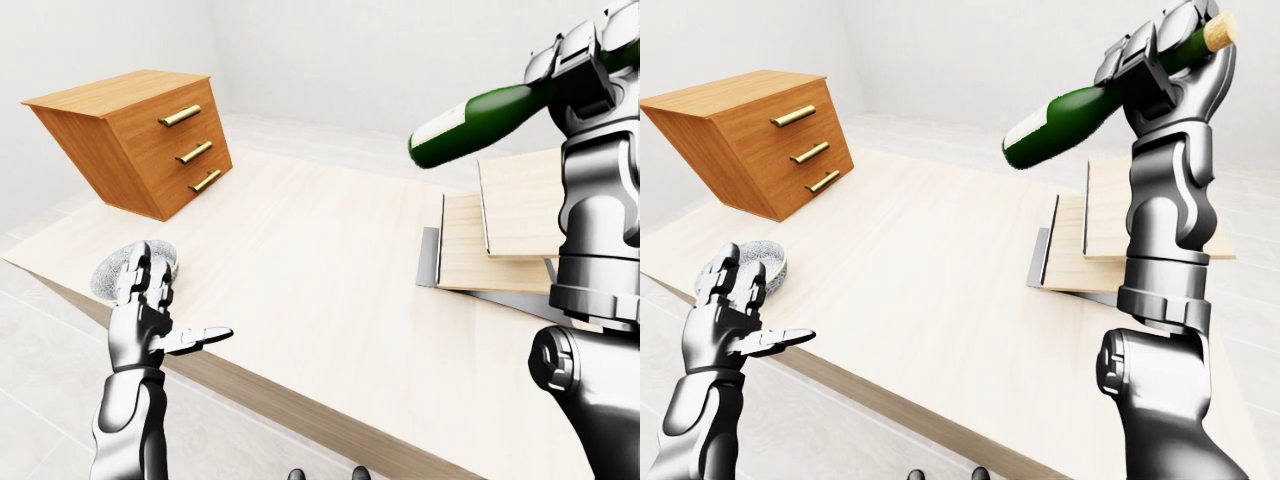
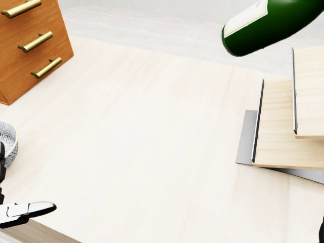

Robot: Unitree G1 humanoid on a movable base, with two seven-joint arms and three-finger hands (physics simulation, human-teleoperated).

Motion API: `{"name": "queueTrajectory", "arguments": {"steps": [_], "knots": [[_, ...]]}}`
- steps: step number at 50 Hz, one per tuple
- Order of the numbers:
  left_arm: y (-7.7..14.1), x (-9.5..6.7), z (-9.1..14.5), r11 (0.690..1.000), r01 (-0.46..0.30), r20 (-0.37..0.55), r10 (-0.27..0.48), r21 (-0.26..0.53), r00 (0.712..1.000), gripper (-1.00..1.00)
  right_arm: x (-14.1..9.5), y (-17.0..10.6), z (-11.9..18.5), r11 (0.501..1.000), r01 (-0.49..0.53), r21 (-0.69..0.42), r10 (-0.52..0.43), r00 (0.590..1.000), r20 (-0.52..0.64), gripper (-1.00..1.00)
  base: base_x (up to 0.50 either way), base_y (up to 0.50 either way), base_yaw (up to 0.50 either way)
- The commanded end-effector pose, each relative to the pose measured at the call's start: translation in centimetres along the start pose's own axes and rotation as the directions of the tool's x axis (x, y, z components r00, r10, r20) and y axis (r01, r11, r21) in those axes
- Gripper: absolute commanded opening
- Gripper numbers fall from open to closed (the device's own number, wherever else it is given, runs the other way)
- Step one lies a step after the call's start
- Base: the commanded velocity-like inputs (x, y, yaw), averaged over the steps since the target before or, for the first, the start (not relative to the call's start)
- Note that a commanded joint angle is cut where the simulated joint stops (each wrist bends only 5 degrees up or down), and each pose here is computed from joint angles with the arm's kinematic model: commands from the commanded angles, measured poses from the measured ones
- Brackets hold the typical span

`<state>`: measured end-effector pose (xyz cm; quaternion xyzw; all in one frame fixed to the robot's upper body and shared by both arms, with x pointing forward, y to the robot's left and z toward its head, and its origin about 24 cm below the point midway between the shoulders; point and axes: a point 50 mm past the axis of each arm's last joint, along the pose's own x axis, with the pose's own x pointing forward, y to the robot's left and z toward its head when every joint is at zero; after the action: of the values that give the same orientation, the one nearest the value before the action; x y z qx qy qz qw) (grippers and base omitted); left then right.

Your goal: Put the wine bottle on the wine rack.

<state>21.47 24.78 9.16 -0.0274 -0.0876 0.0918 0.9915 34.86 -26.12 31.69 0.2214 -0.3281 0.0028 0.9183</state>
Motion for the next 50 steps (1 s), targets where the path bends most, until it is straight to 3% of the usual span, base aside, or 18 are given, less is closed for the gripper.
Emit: {"name": "queueTrajectory", "arguments": {"steps": [1,36,50], "knots": [[-0.1,0.0,0.2,1.0,0.0,0.01,0.0,0.003,1.0,1.0,0.2,-0.7,1.1,0.999,0.02,0.046,-0.022,0.999,0.024,-1.0,0.0,0.0,0.0],[-0.2,0.0,0.0,1.0,0.005,-0.002,-0.005,0.006,1.0,1.0,-0.4,-1.8,2.3,0.999,0.038,0.022,-0.039,0.998,0.049,-1.0,0.0,0.0,0.0],[-0.2,0.2,-0.1,1.0,0.002,-0.003,-0.002,0.004,1.0,1.0,-0.5,-2.8,4.2,0.997,0.069,0.019,-0.071,0.993,0.092,-1.0,0.0,0.0,0.0]]}}
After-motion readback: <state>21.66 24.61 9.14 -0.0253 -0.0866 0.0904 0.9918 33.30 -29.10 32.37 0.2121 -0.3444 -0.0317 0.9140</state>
